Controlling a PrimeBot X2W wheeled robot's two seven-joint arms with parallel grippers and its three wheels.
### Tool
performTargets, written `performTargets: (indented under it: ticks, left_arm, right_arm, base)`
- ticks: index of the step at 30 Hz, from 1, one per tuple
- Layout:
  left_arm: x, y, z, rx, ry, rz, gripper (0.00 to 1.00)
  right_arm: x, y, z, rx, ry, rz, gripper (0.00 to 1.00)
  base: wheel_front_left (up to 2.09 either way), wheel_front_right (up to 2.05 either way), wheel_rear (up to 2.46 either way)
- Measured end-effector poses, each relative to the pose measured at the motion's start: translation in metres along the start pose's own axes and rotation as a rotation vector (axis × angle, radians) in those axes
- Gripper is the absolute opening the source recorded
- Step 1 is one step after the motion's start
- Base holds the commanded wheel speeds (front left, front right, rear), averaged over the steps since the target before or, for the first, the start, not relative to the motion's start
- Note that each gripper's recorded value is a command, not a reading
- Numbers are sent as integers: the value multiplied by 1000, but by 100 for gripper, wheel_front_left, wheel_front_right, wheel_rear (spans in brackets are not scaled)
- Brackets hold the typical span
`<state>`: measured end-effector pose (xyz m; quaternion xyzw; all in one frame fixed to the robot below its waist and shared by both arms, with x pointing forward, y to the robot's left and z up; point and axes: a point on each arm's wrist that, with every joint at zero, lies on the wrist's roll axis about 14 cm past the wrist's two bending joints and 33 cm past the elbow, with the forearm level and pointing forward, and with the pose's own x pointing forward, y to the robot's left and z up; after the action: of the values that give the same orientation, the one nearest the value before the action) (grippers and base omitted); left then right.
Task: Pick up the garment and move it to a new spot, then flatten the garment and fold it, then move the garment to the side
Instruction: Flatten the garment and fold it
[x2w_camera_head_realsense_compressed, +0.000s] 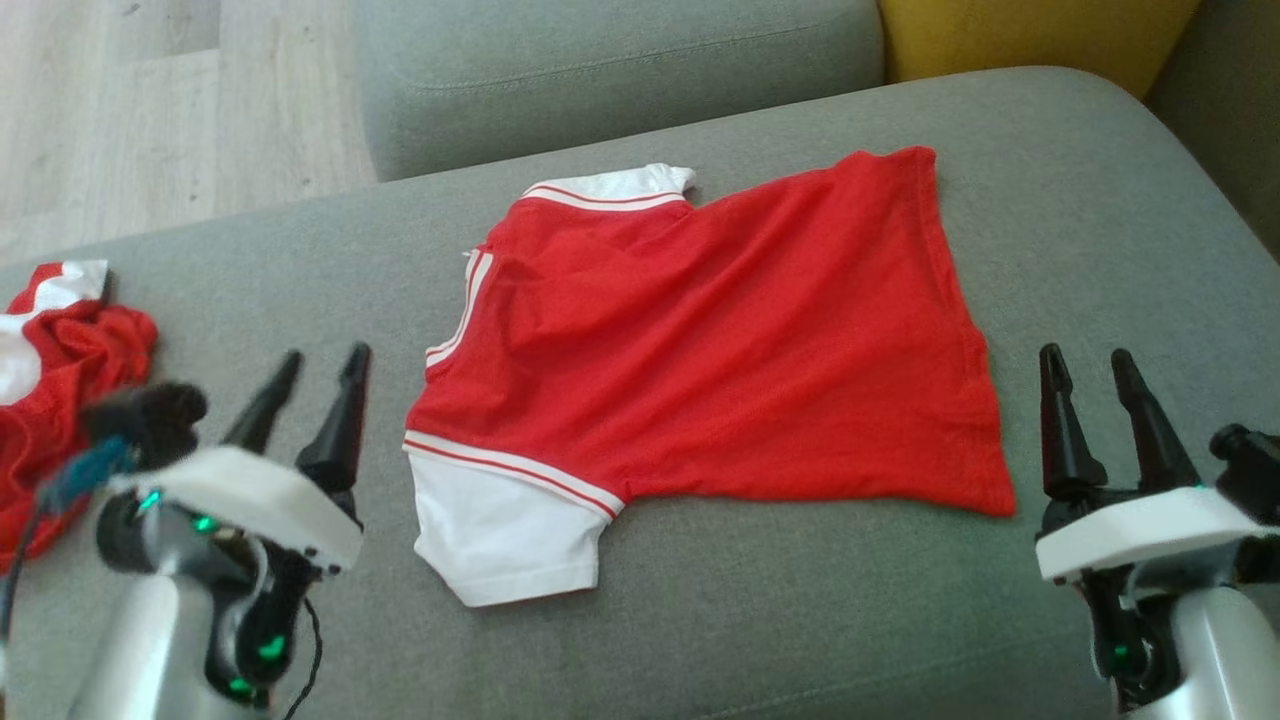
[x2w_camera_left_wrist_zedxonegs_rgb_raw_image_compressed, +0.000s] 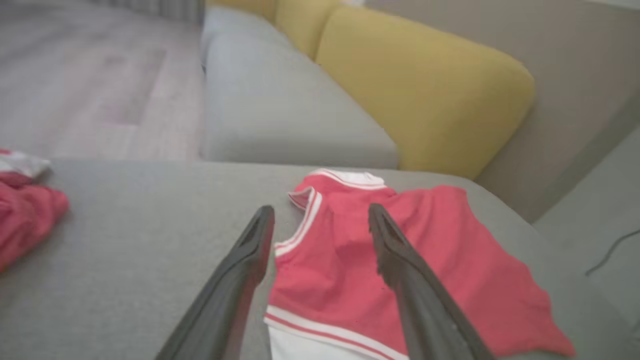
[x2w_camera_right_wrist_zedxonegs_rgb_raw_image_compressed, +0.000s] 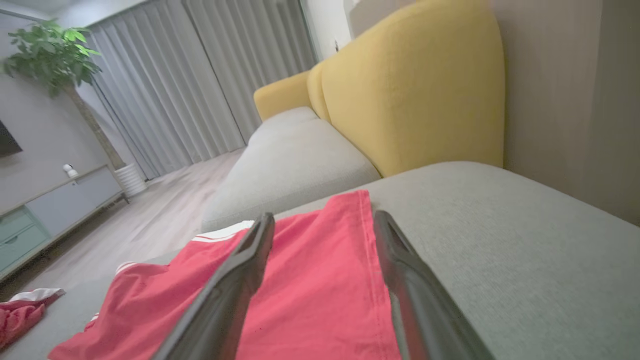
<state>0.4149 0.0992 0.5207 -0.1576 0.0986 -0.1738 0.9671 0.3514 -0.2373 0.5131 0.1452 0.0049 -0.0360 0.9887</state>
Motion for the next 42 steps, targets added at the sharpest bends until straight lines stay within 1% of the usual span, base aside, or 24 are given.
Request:
performTargets:
  ticks: [2, 4, 7, 9, 10, 13, 19, 23, 31, 42]
  left_arm:
    - [-7, 3, 15, 55, -120, 36, 100]
    - [-17, 2, 25, 140, -221, 51, 100]
    - [-30, -1, 24, 138, -319, 75, 100]
    - [-37, -2, 14, 156, -322, 91, 100]
    - [-40, -1, 8, 184, -313, 103, 100]
    - [-46, 1, -1, 223, -298, 141, 100]
    - [-51, -2, 2, 259, -324, 173, 100]
    - [-51, 1, 3, 233, -327, 188, 100]
    - [-56, 9, -3, 226, -312, 209, 100]
    - [-57, 9, -5, 229, -308, 207, 100]
  right_arm:
    - [1, 6, 4, -7, -33, 20, 100]
    - [2, 9, 7, -21, -56, 31, 100]
    - [-2, 13, 1, -56, -53, 50, 100]
    - [-8, 15, -8, -68, -34, 57, 100]
    - [-10, 17, -12, -78, -30, 66, 100]
    - [-14, 24, -15, -112, -38, 97, 100]
    - [-16, 30, -11, -155, -69, 138, 100]
    - [-17, 29, -9, -172, -80, 139, 100]
    - [-16, 24, -9, -188, -80, 130, 100]
    - [-15, 23, -12, -194, -72, 126, 100]
  base:
    - [0, 0, 0]
    - [0, 0, 0]
    - [0, 0, 0]
    - [0, 0, 0]
    - [0, 0, 0]
    - [0, 0, 0]
    - [0, 0, 0]
    - [0, 0, 0]
    - [0, 0, 0]
    - [0, 0, 0]
